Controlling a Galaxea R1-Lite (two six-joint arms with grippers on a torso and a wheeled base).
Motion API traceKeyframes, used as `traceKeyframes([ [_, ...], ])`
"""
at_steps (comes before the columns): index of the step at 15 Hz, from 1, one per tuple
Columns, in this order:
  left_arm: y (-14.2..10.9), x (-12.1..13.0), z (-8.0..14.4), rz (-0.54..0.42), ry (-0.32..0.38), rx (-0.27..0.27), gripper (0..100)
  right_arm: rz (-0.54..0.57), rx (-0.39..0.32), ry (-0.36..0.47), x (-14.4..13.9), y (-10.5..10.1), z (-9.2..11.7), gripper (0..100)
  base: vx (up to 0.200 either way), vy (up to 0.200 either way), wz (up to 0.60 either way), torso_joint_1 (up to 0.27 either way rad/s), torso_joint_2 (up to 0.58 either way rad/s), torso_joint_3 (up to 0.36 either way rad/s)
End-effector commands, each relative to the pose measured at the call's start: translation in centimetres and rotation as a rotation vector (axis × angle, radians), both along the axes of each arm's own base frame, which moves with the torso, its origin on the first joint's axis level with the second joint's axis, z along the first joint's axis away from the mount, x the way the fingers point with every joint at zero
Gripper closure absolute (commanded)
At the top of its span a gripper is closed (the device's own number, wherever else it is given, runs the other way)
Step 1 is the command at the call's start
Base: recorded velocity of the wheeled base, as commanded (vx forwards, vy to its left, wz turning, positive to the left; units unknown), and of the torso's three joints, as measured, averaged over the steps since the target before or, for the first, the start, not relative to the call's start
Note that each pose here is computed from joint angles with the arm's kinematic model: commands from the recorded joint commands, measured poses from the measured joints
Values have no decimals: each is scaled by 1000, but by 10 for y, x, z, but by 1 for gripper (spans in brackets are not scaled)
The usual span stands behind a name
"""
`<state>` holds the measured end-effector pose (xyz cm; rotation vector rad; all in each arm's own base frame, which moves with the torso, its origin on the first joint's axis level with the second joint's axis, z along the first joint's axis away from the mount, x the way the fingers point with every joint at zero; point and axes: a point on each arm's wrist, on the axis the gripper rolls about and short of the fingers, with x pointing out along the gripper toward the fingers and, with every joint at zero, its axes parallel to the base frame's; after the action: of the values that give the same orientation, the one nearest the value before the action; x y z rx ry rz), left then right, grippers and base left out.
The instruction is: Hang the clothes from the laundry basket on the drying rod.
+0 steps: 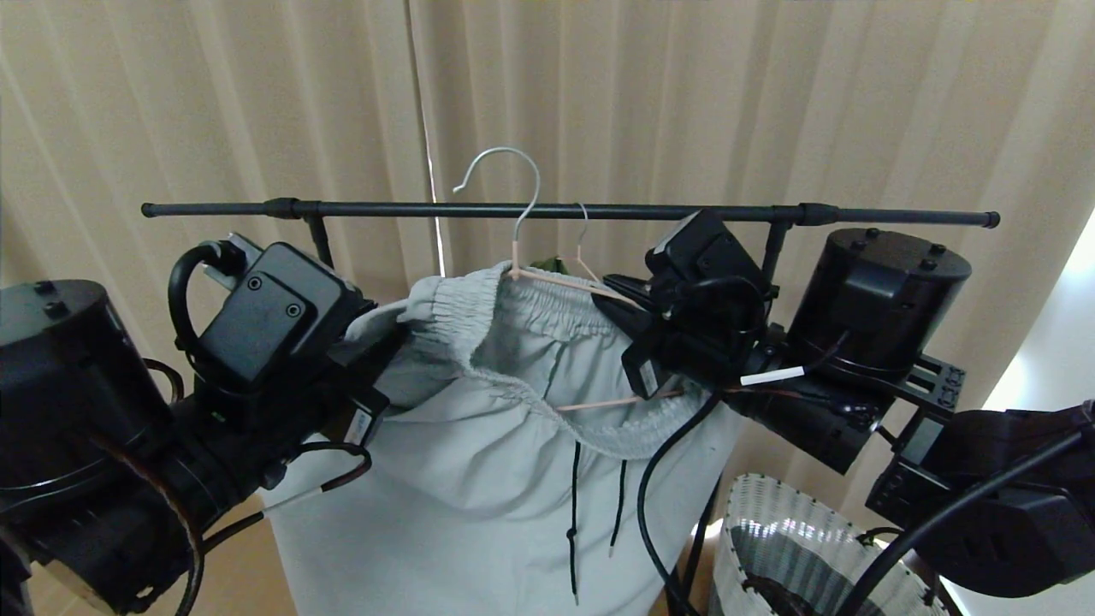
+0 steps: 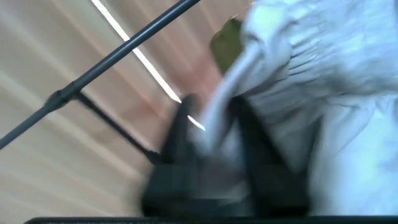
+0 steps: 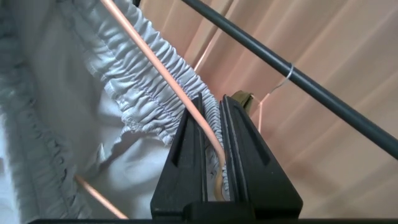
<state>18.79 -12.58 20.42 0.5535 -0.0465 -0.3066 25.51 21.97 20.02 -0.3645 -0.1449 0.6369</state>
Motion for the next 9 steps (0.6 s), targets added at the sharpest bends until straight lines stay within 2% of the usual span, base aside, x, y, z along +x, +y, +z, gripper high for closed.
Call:
traceKeyframes([
  [1, -1, 0, 1, -22, 2, -13, 0, 3, 3, -16, -3, -2, 5, 100, 0, 0, 0, 0, 0, 0],
  [2, -2, 0, 3, -86, 7, -53, 0, -1, -7, -29, -4, -5, 7, 100, 0, 0, 0, 0, 0, 0],
  [4, 0, -3, 6, -114, 6, -74, 0, -28, -25, -42, -1, -13, 8, 100, 0, 0, 0, 0, 0, 0],
  [7, 3, -9, 12, -158, -7, -114, 0, -99, -65, -49, -4, -44, 7, 100, 0, 0, 0, 0, 0, 0],
  [8, 4, -11, 14, -170, -11, -123, 0, -108, -70, -48, -6, -49, 7, 100, 0, 0, 0, 0, 0, 0],
  [9, 6, -16, 15, -214, -14, -138, 0, -136, -75, -56, -10, -61, 9, 100, 0, 0, 0, 0, 0, 0],
])
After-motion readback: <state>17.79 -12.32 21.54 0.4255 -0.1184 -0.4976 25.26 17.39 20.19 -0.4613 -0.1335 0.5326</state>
